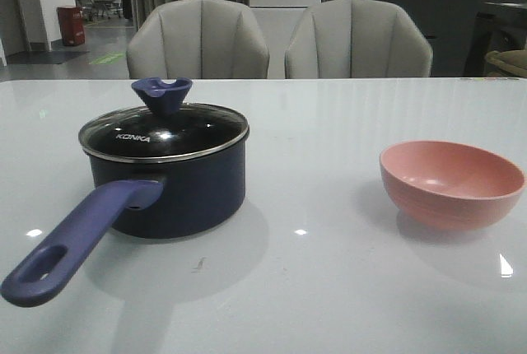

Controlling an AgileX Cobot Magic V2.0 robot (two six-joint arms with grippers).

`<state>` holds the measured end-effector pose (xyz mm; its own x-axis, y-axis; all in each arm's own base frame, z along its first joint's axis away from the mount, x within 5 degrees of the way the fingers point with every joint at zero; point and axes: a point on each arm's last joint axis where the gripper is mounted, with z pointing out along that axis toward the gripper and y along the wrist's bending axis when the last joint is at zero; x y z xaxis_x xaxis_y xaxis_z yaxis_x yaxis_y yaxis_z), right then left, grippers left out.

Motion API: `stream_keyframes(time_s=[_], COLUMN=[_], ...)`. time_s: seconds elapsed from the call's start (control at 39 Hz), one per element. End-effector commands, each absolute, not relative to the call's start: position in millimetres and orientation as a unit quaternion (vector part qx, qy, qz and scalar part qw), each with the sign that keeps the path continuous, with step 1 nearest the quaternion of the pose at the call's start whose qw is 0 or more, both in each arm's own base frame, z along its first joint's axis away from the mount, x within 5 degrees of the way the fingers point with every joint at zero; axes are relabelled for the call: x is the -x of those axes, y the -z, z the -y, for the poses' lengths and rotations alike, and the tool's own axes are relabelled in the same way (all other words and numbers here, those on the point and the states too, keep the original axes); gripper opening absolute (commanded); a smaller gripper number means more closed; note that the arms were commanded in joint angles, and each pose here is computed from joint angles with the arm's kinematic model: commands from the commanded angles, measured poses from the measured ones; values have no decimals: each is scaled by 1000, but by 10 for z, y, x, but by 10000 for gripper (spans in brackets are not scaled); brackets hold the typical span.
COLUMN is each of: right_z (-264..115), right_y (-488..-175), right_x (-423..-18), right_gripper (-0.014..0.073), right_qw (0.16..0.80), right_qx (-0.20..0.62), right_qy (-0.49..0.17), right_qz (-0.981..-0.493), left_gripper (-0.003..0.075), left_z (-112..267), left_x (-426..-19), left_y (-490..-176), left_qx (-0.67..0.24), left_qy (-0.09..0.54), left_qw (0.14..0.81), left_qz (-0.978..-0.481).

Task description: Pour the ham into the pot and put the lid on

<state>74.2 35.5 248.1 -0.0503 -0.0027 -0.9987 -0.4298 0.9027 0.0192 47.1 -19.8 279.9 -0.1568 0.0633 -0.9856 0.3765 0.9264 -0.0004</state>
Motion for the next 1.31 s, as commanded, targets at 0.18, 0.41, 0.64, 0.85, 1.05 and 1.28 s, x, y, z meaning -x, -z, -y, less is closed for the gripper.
stream_keyframes(time_s=[0.18, 0.41, 0.64, 0.85, 1.05, 1.28], right_z=[-338, -338, -338, -339, -339, -339], right_y=[-2639, -2638, -2638, -2636, -2635, -2635], right_x=[-752, -752, -752, -752, -752, -752], right_gripper=[169, 169, 169, 169, 169, 169], right_qw=[706, 706, 706, 705, 705, 705], right_qx=[140, 141, 141, 141, 141, 141], right_qy=[-157, -157, -157, -157, -157, -157], right_qz=[-676, -676, -676, -677, -677, -677], left_gripper=[130, 130, 130, 130, 130, 130], left_z=[178, 124, -3, -35, -33, -33], left_x=[-489, -551, -567, -552, -552, -552], left_y=[-2969, -2749, -2257, -2066, -2066, -2066], left_qx=[-150, -97, 3, 22, 20, 20], left_qy=[101, 61, 0, -23, -22, -22], left_qw=[682, 704, 743, 740, 740, 740], left_qz=[-708, -701, -669, -672, -672, -672])
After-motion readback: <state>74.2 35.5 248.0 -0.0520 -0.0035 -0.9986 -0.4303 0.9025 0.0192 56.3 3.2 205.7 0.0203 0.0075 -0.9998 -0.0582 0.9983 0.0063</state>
